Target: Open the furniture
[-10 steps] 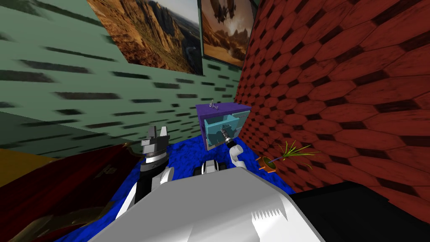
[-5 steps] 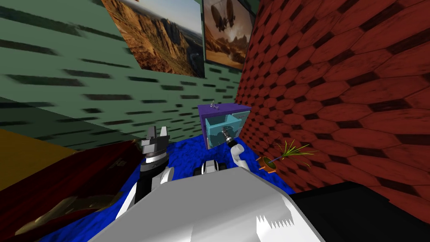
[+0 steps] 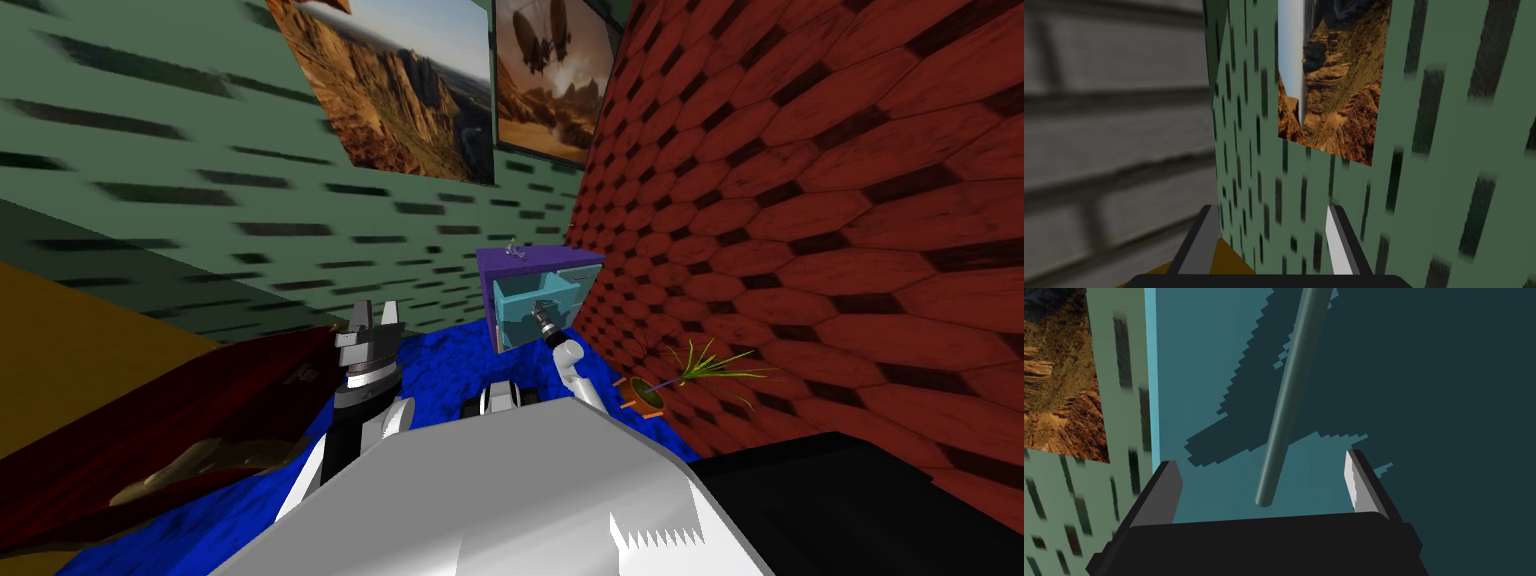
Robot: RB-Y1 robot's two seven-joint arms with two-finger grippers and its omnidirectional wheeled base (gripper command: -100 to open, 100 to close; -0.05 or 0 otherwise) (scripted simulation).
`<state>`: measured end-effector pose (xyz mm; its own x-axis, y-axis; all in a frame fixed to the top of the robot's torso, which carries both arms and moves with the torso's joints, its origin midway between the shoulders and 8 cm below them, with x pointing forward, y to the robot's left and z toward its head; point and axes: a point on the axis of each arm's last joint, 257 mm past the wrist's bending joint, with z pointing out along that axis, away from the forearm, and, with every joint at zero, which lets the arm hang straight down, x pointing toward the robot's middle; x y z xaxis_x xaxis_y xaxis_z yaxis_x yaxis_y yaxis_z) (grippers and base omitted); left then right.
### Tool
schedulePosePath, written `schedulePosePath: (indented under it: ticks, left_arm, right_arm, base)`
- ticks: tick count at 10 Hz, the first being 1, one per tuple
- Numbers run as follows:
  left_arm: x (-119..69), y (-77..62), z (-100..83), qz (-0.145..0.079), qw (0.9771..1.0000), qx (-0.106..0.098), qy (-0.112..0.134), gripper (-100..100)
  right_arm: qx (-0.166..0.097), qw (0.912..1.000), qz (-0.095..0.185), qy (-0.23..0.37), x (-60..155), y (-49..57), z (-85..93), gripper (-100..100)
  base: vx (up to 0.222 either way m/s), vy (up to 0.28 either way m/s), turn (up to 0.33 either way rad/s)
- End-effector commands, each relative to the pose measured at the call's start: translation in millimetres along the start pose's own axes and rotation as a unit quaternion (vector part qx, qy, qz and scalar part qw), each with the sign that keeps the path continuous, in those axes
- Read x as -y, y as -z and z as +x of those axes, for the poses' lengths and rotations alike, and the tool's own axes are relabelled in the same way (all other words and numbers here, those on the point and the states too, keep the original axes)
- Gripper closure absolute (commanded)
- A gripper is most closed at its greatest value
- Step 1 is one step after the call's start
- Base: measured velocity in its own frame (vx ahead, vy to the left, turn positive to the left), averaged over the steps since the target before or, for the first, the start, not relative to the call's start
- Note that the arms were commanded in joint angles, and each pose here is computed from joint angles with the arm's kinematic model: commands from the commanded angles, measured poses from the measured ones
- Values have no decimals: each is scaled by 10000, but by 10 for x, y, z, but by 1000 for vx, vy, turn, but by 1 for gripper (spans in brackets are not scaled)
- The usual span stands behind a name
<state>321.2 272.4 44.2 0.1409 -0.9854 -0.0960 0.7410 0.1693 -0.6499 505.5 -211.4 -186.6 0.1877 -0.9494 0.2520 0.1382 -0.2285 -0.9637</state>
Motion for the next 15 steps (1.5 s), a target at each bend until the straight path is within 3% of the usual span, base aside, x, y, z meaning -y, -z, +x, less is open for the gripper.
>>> schedulePosePath:
  ticks: [1,2,4,5,7,8,10,15]
  left_arm:
    - [0,0,0,0,10000,0,0,0]
    - [0,0,0,-1,10000,0,0,0]
    - [0,0,0,0,10000,0,0,0]
    - [0,0,0,-1,10000,0,-1,0]
    - [0,0,0,-1,10000,0,0,0]
    - [0,0,0,-1,10000,0,-1,0]
    - [0,0,0,-1,10000,0,0,0]
    - [0,0,0,0,10000,0,0,0]
  right_arm:
    - [-104,9999,-50,-111,-12,-2,92,-100]
    - [-171,9998,-83,35,9,-12,198,-100]
    - [-213,9997,-90,-97,3,-11,219,-100]
    - [-285,9995,-99,47,39,-21,320,-100]
    - [-329,9994,-105,-83,34,-19,347,-100]
    - [-411,9991,-94,64,82,-26,452,-100]
    - [-450,9989,-93,-70,79,-24,475,-100]
    - [-694,9976,9,-32,213,-26,726,-100]
  base:
    - [-17,1,-3]
    - [-31,2,126]
    - [-22,0,42]
    - [-24,1,160]
    - [-23,1,25]
    - [-34,4,128]
    - [-25,0,36]
    - [-26,2,86]
